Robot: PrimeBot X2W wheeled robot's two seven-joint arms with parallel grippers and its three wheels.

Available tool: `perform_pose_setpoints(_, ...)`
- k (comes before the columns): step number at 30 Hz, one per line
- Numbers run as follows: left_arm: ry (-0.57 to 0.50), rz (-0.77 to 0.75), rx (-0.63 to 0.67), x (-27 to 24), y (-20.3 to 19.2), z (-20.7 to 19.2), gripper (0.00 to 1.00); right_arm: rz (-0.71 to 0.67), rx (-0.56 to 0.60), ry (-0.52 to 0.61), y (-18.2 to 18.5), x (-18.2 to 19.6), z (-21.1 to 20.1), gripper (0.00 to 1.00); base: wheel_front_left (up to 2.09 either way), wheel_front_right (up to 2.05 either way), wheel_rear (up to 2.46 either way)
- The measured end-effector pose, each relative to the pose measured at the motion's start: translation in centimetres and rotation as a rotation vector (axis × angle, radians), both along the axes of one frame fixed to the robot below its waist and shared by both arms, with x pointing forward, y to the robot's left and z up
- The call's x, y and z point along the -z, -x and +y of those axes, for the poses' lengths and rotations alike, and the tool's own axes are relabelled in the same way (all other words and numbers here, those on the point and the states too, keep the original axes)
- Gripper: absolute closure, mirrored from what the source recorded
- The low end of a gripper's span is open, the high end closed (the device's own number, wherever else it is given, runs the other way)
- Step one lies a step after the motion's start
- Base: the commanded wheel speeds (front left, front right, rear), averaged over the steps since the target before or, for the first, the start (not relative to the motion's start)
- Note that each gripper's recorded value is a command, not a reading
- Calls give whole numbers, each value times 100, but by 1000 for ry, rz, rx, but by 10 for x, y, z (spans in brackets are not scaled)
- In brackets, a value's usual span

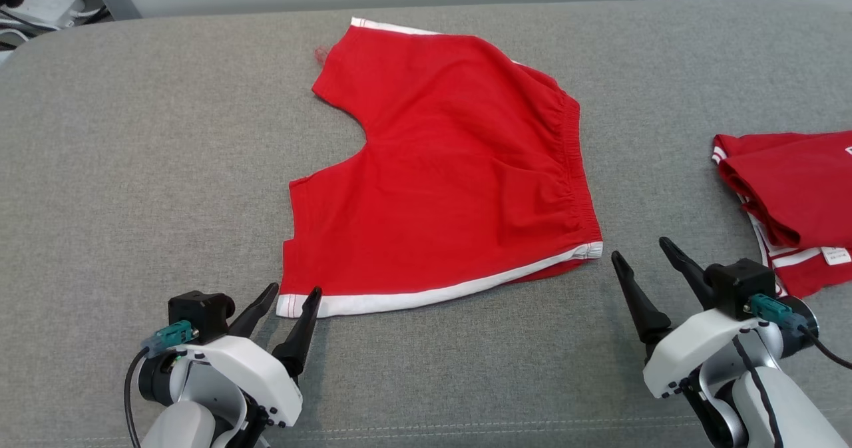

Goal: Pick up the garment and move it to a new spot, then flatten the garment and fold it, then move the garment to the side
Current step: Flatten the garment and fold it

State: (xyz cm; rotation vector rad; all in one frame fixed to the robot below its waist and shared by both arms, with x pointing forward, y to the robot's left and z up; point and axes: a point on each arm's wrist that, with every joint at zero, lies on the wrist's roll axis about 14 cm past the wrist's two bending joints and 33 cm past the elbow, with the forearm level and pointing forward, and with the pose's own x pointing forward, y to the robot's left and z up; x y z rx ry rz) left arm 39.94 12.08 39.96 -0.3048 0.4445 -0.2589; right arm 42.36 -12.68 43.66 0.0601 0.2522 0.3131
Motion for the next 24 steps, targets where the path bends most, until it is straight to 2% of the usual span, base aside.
perform_pose_setpoints(6, 9, 91, 0, 23, 3, 2, 0, 56, -66, 17, -6, 19, 13, 0, 0, 0, 0)
perform_pose_setpoints(18, 30, 146, -17, 35, 3, 5, 0, 78, -151, 37, -21, 31, 36, 0, 0, 0, 0)
perform_pose_setpoints(19, 35, 149, -19, 36, 3, 5, 20, 84, -155, 37, -21, 33, 37, 0, 0, 0, 0)
perform_pose_setpoints(20, 41, 151, -21, 36, 2, 5, 55, 91, -160, 36, -21, 35, 38, 0, 0, 0, 0)
perform_pose_setpoints(21, 46, 150, -22, 35, 1, 4, 73, 91, -166, 36, -21, 36, 40, 0, 0, 0, 0)
perform_pose_setpoints(22, 46, 149, -21, 35, 0, 4, 100, 96, -169, 34, -22, 37, 41, 50, 0, 0, 0)
perform_pose_setpoints(24, 59, 156, -22, 36, 0, 2, 100, 102, -172, 34, -22, 39, 41, 100, 0, 0, 0)
